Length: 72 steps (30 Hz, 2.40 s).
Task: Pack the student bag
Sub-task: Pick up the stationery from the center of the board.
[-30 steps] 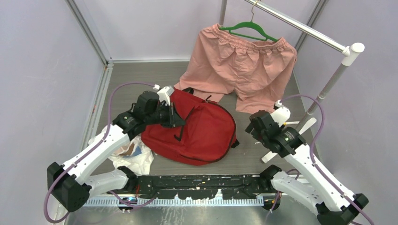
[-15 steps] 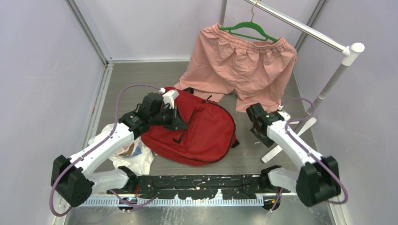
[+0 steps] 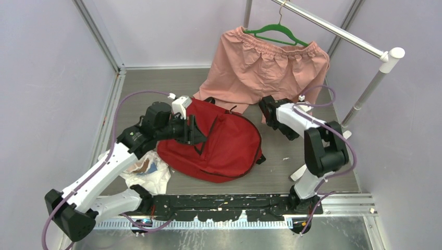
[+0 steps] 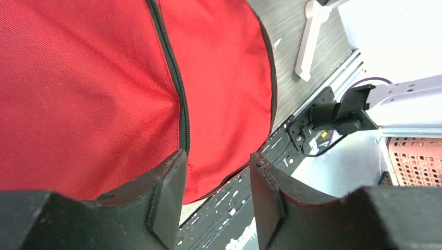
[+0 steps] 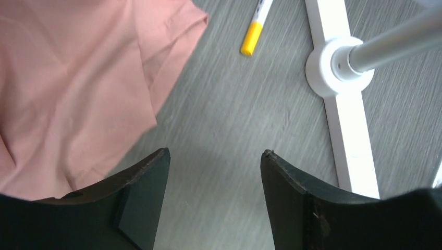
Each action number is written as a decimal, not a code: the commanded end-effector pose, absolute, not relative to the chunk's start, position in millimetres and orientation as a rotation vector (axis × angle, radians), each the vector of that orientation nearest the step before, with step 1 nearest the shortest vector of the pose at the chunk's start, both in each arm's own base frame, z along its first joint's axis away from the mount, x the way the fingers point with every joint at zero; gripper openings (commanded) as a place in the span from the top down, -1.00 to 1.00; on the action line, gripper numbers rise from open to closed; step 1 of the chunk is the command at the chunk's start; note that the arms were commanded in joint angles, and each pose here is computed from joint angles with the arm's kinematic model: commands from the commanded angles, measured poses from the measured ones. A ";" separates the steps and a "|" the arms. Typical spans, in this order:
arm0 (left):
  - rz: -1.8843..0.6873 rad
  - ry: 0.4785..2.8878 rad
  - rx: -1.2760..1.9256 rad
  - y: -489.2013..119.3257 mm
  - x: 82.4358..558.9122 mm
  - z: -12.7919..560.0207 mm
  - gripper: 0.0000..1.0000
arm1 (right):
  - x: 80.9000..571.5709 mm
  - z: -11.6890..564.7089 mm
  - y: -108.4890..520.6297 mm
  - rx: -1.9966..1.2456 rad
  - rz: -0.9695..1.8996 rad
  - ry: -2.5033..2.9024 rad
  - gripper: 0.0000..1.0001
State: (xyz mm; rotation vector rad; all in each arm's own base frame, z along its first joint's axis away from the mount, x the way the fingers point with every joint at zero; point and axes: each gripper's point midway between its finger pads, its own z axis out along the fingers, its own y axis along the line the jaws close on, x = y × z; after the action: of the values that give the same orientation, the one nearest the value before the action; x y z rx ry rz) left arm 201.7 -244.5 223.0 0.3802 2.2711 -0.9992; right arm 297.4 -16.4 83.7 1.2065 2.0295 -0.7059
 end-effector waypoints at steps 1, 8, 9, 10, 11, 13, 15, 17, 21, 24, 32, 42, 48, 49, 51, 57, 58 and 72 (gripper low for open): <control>-0.929 2.196 0.409 -230.2 198.5 254.5 0.01 | 319.8 108.6 -41.7 1.207 -0.854 1.765 -0.40; -0.885 2.140 0.389 -216.6 195.7 276.6 0.01 | 329.5 107.9 -57.6 1.207 -0.952 1.660 -0.40; -0.882 2.135 0.386 -215.3 195.1 278.4 0.01 | 329.2 108.3 -61.4 1.220 -0.956 1.649 -0.40; -0.877 2.130 0.384 -213.9 194.9 279.7 0.01 | 327.7 107.1 -66.7 1.245 -0.963 1.646 -0.40; -0.874 2.127 0.385 -213.0 194.5 280.6 0.02 | 324.3 104.1 -73.4 1.281 -0.974 1.650 -0.40; -0.867 2.125 0.381 -211.4 194.5 282.1 0.03 | 317.4 94.2 -81.1 1.357 -0.971 1.679 -0.40; -0.866 2.126 0.380 -211.5 194.9 283.0 0.03 | 311.0 88.5 -85.8 1.404 -0.960 1.691 -0.40; -0.865 2.129 0.375 -212.1 196.3 283.4 0.04 | 306.4 81.0 -91.0 1.459 -0.940 1.710 -0.40; -0.874 2.128 0.361 -215.2 200.2 285.5 0.06 | 298.2 64.0 -100.1 1.582 -0.944 1.756 -0.40; -0.893 2.120 0.347 -218.4 202.1 290.2 0.07 | 290.1 53.9 -106.4 1.676 -0.969 1.771 -0.40; -0.933 2.091 0.283 -218.9 201.5 301.4 0.09 | 290.1 29.3 -118.6 1.771 -0.857 1.842 -0.39; -0.957 2.072 0.224 -216.7 200.4 308.8 0.12 | 309.6 15.5 -117.5 1.710 -0.765 1.987 -0.36; -0.968 2.059 0.208 -214.6 197.8 312.3 0.13 | 319.5 4.0 -116.6 1.695 -0.652 2.074 -0.38; -0.967 2.059 0.209 -214.2 197.2 312.2 0.13 | 320.6 2.3 -116.8 1.697 -0.635 2.086 -0.38; -0.969 2.054 0.209 -213.6 196.5 313.7 0.13 | 320.6 0.8 -120.2 1.708 -0.616 2.093 -0.40; -0.972 2.049 0.213 -213.2 195.2 313.4 0.13 | 319.0 -9.4 -128.2 1.751 -0.486 2.133 -0.45; -0.974 2.048 0.214 -213.7 195.2 313.4 0.13 | 317.7 -10.4 -128.6 1.758 -0.473 2.140 -0.44; -0.989 2.034 0.220 -215.8 195.3 314.9 0.17 | 323.0 -12.9 -124.5 1.748 -0.288 2.147 0.62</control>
State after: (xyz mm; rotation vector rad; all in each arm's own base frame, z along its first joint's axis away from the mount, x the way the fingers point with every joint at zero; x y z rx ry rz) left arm 193.6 -213.8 295.0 0.2224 2.1152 -0.9524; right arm 333.3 -148.3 15.4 1.7283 2.0247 -0.3913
